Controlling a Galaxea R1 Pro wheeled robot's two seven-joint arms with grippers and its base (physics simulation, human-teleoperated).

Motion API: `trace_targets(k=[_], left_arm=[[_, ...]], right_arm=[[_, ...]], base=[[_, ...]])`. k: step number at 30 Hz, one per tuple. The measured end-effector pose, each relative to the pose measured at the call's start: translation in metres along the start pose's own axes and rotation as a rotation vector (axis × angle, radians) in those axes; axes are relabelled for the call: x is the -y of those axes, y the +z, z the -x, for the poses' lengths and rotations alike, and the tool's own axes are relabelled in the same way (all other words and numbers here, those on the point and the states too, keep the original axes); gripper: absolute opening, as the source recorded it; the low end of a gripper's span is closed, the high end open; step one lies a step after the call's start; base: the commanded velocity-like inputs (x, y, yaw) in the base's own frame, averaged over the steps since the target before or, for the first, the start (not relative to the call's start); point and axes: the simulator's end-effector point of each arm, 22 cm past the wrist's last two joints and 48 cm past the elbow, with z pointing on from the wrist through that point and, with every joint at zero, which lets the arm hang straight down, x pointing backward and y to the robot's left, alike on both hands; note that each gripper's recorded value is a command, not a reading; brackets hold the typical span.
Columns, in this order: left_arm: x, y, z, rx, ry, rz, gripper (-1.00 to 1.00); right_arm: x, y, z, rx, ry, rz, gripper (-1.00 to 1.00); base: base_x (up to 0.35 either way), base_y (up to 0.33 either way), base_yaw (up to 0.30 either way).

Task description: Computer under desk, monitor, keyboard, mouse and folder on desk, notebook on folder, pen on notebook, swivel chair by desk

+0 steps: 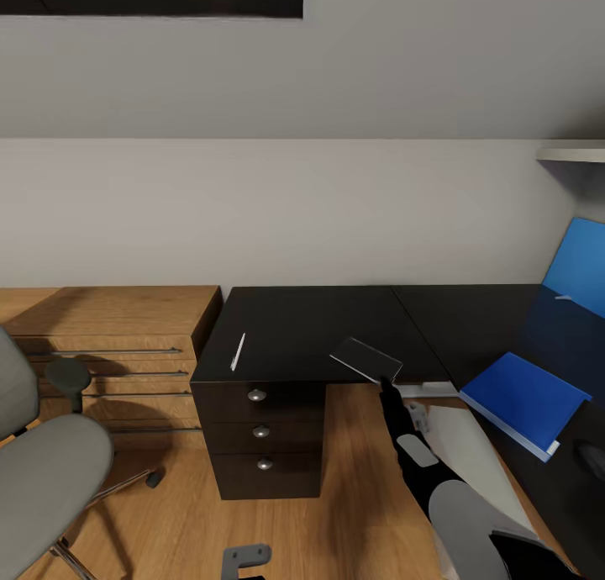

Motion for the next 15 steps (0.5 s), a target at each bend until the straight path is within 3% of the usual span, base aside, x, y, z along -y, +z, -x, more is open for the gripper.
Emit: trace_targets(k=[15], left_arm=[[0.001,0.000,0.000,0.000,0.000,-0.001,1.00]], right_arm=[[0.007,0.002,0.017,0.017,-0.006,-0.011,1.00]], base=[[0.000,0.000,0.000]])
